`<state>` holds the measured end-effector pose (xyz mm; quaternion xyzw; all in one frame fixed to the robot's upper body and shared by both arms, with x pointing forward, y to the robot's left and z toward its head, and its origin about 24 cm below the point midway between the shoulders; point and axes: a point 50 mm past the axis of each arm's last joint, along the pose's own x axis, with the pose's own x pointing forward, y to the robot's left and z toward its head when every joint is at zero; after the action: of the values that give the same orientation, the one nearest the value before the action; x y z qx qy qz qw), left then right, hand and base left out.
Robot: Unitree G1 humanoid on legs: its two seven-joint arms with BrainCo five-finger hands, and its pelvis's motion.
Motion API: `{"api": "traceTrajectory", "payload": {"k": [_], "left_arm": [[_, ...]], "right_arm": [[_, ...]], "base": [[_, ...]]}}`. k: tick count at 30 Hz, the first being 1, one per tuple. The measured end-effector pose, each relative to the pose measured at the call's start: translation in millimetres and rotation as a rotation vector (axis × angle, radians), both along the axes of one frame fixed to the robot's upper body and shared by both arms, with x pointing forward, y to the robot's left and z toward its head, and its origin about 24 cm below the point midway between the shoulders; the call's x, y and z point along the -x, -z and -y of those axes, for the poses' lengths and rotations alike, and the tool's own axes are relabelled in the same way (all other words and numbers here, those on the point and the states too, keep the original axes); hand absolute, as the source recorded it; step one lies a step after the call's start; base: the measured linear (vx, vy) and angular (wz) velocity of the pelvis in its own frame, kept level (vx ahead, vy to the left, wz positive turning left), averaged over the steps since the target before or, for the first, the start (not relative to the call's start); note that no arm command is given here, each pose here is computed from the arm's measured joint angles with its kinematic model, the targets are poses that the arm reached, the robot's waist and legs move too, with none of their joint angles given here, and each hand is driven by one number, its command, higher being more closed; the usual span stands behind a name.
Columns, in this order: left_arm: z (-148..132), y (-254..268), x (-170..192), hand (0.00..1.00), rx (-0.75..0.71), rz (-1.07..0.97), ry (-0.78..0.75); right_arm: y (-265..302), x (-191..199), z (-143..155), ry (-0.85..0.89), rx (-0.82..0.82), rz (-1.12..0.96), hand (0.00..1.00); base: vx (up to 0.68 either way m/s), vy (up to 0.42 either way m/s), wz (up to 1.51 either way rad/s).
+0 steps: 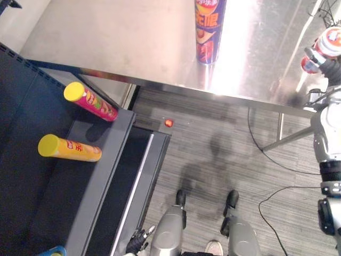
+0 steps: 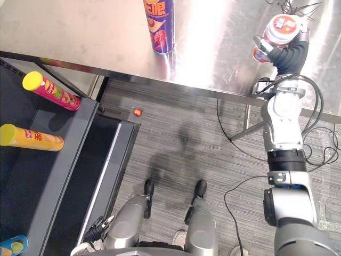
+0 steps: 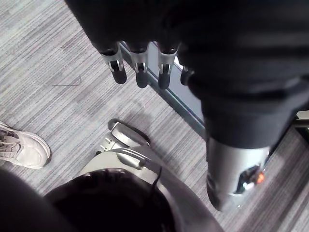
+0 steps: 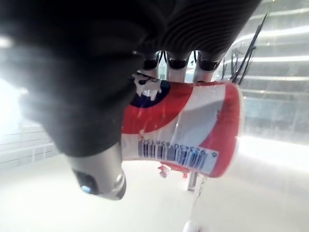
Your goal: Put the gum and the chips on the shelf.
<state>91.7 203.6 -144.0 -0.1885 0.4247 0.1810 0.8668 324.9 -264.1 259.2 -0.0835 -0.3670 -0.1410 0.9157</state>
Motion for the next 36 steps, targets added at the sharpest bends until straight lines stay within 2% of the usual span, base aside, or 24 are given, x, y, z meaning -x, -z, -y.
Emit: {"api": "traceTrajectory", "payload": {"k": [7, 17, 36], "left_arm": [[-13, 2, 11, 0.0, -0.044, -0.059, -0.045], [-22, 9, 31, 0.0, -0.074, -0.153, -0.061], [-22, 14, 44, 0.0, -0.055, -0.204, -0.11]], "right_arm": [[64, 23, -24, -0.193, 0.016, -0.15, 1.0], [116, 49, -48, -0.413, 0.018, -0.344, 1.0], [151, 65, -57, -0.501, -0.015, -0.481, 1.0]], "base": [[0.05, -0.026, -0.11], [0.01, -0.003, -0.08], [0.02, -0.005, 0.03]]}}
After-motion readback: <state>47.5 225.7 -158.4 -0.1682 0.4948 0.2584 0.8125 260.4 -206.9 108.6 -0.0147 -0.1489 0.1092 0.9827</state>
